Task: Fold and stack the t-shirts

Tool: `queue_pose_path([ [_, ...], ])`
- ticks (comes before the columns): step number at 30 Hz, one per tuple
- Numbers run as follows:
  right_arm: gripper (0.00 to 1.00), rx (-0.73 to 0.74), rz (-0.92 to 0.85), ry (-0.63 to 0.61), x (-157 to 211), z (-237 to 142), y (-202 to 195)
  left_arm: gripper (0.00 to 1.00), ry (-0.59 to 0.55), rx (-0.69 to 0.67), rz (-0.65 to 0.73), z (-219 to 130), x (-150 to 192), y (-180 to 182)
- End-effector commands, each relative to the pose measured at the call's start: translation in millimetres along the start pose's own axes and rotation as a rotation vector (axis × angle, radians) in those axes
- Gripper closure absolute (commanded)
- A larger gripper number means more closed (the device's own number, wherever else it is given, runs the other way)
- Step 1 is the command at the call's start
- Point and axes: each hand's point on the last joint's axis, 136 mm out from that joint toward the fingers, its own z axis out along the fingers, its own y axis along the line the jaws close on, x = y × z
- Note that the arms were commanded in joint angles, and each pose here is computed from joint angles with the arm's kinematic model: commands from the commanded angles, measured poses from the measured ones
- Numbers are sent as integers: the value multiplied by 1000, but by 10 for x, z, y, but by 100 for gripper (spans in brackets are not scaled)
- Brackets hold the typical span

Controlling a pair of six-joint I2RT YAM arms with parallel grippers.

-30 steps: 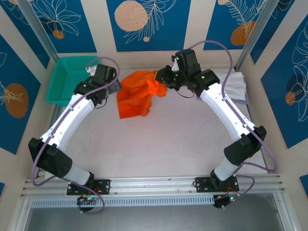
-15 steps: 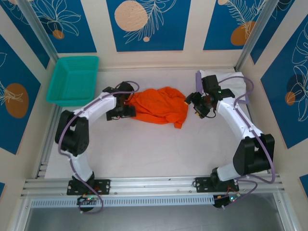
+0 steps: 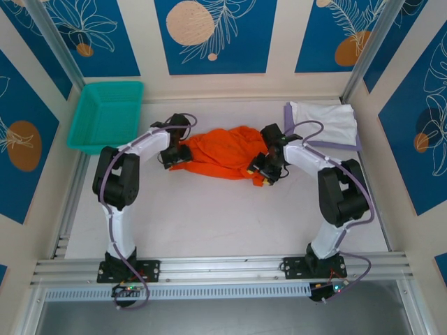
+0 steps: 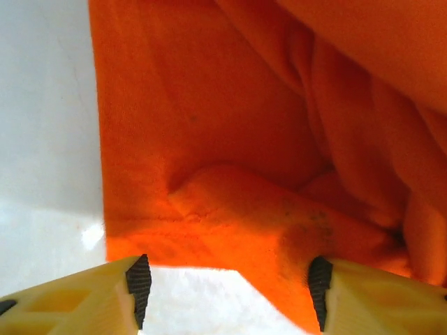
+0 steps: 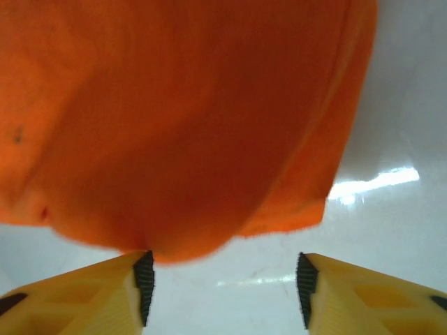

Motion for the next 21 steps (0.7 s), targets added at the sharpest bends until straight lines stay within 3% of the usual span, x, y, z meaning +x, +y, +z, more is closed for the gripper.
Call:
queue_pose_path([
  [1,49,-6,-33,-13,-119,12,85,51,25,32,7,127,-4,-87],
  [5,60,-12,-30,-18,-188,75,113,73,27,32,19,151,-2,-88],
  [8,76,-6,-32,-21,-236,58,132,98,15,29,37,90,-40,-91],
  [10,87,-28,-42,-29,-250,-27,193,100,-9,27,48,-23,-95,-95],
  [15,100,-113,-104,-95,-222,-431,373,100,-118,36,57,-460,-242,-72],
  [21,100,-253,-172,-221,-241,-1119,625,100,-321,111,33,-1264,-404,-76],
])
